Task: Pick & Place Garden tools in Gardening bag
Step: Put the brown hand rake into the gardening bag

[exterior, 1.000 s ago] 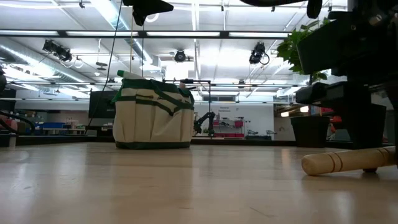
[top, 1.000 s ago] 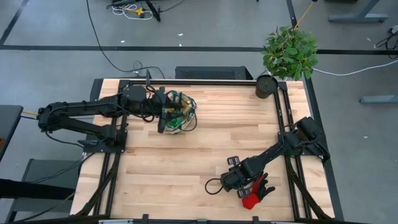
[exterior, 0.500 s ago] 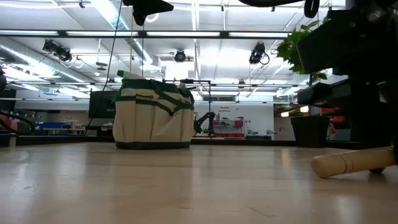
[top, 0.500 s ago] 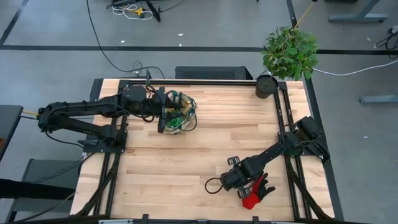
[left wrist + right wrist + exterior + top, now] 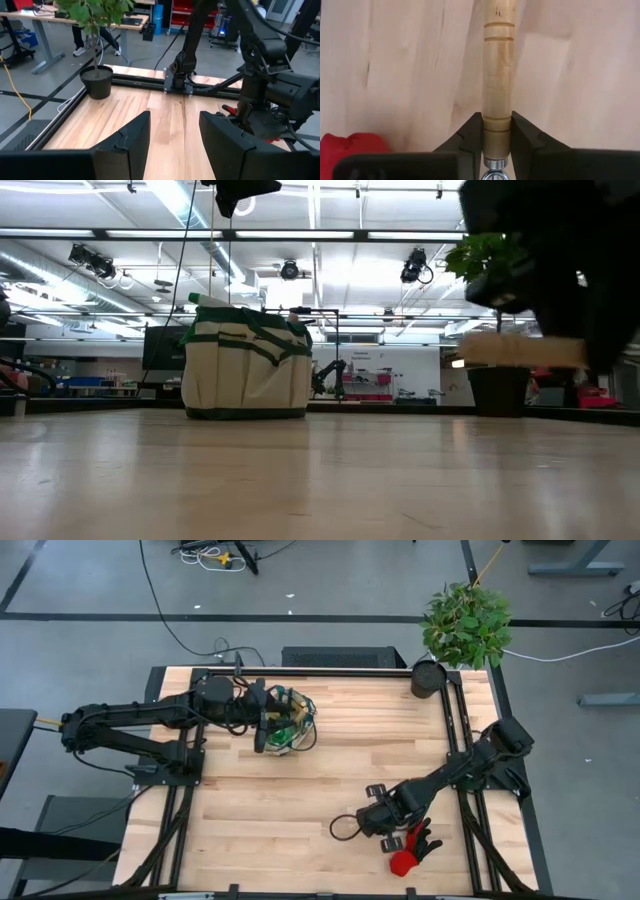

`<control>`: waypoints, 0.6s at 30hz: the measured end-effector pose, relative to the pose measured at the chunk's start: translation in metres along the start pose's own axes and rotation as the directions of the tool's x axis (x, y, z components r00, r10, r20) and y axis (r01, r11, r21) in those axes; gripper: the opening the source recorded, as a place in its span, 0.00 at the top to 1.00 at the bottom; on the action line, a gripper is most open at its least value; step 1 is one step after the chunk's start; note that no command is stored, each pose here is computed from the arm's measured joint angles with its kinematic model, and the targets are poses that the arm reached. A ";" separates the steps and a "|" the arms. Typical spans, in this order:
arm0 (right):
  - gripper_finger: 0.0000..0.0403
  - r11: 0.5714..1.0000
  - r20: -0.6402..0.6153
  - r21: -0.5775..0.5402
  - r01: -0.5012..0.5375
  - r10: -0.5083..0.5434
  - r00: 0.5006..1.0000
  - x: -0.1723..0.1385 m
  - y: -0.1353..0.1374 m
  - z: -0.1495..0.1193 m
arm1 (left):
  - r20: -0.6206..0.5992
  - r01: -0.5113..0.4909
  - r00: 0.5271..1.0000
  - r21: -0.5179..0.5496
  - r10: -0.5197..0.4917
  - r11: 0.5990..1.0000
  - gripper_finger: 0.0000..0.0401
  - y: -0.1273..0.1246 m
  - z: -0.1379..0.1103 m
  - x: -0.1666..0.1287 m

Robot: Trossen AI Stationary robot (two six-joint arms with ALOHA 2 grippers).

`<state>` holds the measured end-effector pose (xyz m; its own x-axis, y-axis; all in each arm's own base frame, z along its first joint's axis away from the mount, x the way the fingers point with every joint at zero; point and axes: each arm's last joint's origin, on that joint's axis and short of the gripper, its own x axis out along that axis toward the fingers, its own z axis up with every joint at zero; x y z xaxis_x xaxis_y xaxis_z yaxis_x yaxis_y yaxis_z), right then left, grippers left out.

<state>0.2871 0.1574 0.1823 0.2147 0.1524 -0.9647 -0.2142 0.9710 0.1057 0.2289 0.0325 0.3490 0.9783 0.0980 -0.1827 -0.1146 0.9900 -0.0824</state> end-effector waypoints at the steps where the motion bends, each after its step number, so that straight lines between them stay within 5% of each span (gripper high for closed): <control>1: 0.82 1.000 0.016 -0.006 0.002 -0.002 1.000 -0.004 -0.003 0.001 | 0.007 0.001 1.000 0.000 -0.001 1.000 0.56 0.000 0.001 0.000; 18: 0.84 0.980 0.252 0.174 0.095 -0.137 0.958 -0.050 -0.069 0.019 | 0.030 0.031 0.999 0.001 -0.031 1.000 0.56 -0.001 0.003 0.000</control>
<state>0.3096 0.0864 0.2280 0.4750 0.0590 -0.8780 -0.0241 0.9982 0.0541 0.2294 0.0317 0.3522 0.9861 0.0700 -0.1507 -0.0838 0.9926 -0.0874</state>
